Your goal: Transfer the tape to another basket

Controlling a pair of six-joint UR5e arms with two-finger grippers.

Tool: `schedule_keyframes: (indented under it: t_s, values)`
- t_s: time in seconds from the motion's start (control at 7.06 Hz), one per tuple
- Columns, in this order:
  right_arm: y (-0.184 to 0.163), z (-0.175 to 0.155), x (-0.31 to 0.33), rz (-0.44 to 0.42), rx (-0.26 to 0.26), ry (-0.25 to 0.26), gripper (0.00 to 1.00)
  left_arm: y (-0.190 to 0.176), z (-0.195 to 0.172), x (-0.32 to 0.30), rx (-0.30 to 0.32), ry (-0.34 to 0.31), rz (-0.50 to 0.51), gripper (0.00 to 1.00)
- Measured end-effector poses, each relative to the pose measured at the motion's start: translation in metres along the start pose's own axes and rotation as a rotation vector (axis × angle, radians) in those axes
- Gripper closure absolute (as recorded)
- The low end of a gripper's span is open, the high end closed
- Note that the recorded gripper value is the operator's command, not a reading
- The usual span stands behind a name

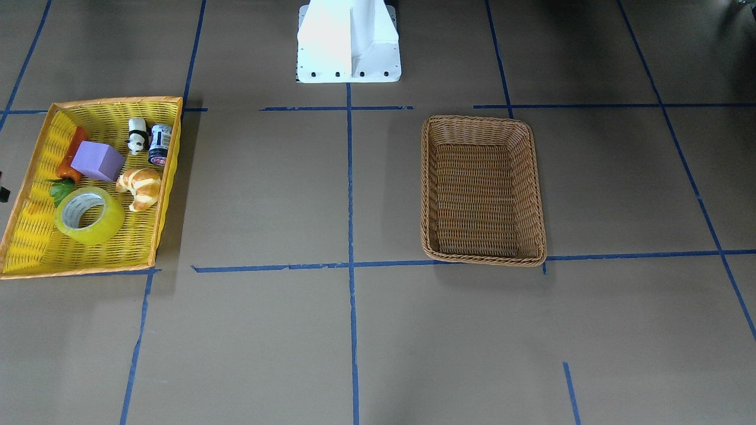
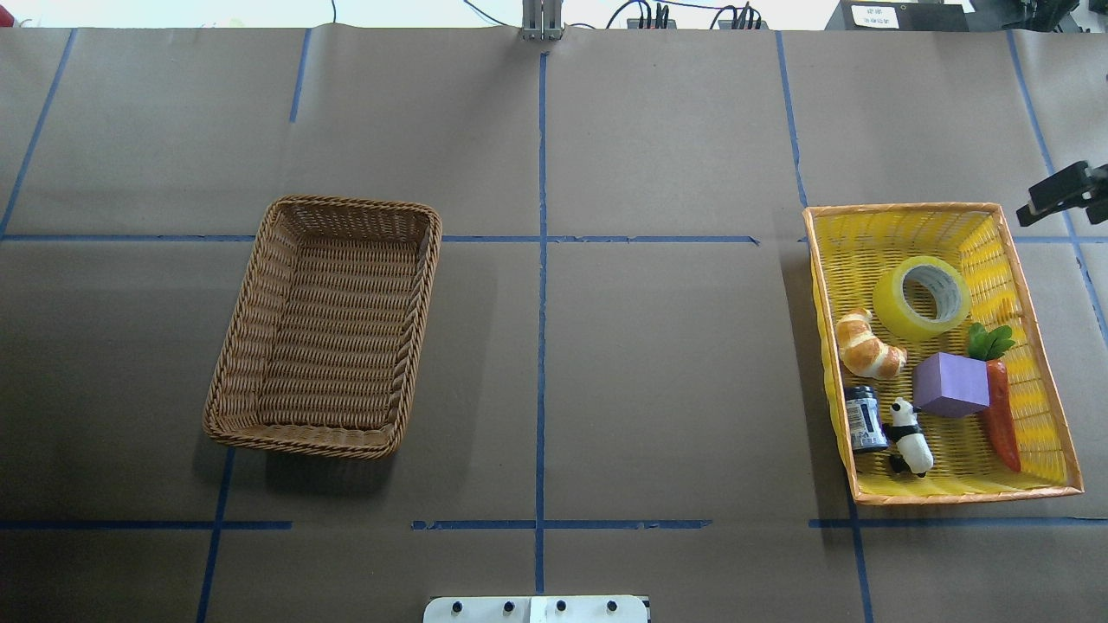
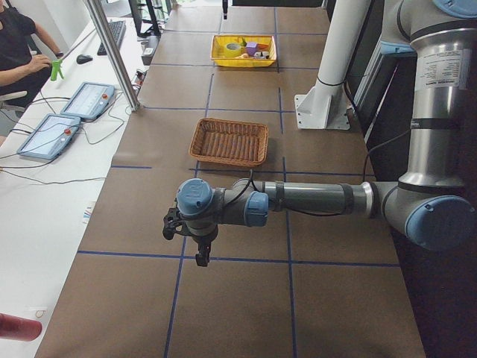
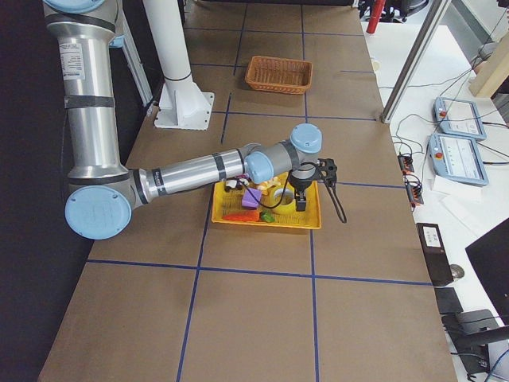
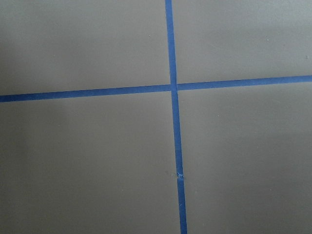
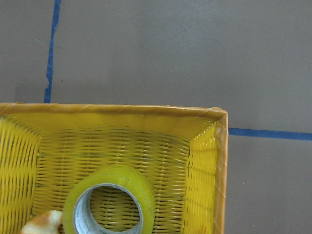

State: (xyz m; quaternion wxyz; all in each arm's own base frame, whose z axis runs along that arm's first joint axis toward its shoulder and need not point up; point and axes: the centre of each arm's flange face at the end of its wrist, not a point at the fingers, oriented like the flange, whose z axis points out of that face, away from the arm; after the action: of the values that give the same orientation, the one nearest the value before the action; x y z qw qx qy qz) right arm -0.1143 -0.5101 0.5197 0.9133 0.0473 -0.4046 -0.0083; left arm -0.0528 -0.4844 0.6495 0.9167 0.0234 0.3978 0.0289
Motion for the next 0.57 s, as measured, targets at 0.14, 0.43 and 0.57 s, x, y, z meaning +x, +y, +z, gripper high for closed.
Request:
schedule_keyframes:
  t_s: [0.14, 0.43, 0.57]
  values:
    - [0.010, 0.023, -0.014, 0.016, 0.016, 0.015, 0.00, 0.000, 0.000, 0.000, 0.000, 0.000, 0.000, 0.00]
    - [0.022, 0.051, -0.035, 0.030, 0.009, 0.026, 0.00, 0.000, 0.000, 0.000, 0.000, 0.000, 0.000, 0.00]
    - [0.025, 0.061, -0.039, 0.029, -0.004, 0.030, 0.00, 0.000, 0.000, -0.001, -0.001, 0.000, -0.001, 0.00]
